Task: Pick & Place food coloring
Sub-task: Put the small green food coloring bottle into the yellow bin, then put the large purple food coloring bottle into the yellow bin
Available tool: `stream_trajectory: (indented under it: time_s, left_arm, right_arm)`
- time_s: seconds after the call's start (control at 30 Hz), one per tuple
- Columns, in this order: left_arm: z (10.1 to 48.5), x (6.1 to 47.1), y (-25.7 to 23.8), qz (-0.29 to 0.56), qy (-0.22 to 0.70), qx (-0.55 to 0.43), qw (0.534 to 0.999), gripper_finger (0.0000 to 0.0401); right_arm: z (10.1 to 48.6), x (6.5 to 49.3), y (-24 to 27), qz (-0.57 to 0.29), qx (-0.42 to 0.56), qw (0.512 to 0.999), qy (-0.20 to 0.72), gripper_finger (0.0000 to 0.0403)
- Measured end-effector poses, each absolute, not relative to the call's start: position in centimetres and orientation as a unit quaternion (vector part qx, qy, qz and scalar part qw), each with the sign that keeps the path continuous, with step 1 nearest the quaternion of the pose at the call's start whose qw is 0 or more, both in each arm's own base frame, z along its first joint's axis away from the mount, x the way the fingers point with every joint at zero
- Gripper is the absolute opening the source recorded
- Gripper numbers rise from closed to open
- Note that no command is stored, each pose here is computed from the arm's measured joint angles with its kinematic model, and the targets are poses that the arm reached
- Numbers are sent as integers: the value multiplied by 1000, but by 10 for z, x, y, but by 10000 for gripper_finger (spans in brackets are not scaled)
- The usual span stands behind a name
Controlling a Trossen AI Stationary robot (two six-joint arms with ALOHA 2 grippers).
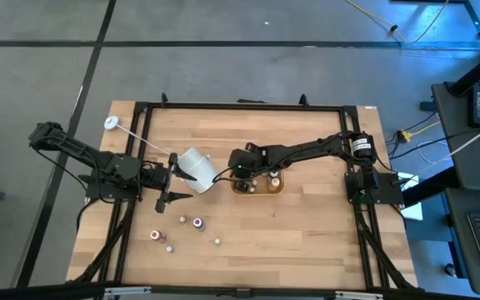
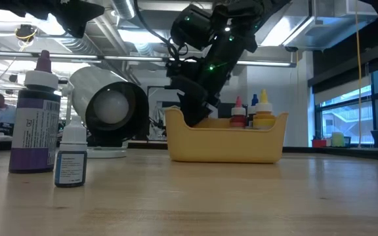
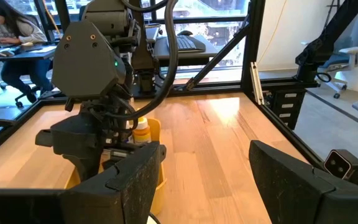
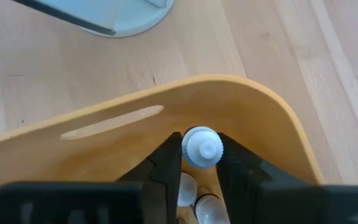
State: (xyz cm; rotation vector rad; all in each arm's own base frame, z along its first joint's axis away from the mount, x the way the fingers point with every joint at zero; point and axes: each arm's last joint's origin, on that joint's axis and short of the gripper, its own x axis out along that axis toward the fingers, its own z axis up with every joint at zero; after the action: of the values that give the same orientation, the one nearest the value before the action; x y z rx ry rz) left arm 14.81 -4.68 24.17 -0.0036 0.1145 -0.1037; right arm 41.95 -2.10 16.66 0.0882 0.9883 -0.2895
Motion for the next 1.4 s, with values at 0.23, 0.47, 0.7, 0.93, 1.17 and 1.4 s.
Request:
stream_trajectory:
  time_s: [0.23, 0.47, 0.7, 0.93, 1.17, 1.4]
  left_arm:
    - [242, 148, -47, -52, 57, -2, 997, 240]
    - [242, 148, -47, -52, 57, -2, 997, 240]
    - [242, 148, -47, -52, 57, -2, 997, 240]
    - [242, 148, -47, -52, 57, -2, 997, 240]
    - [242, 148, -47, -52, 53, -3, 997, 240]
    - [243, 148, -47, -50, 53, -39, 997, 240]
  right_arm:
    - [167, 419, -21, -138, 42, 869, 473, 128]
    - [167, 419, -21, -138, 42, 869, 473, 134]
    - [167, 420, -21, -135, 36, 872, 470, 134]
    - [213, 400, -3, -120, -2, 873, 473, 134]
    - [238, 321, 61, -167, -65, 878, 445, 134]
    - [235, 238, 103, -58, 14, 907, 416, 134]
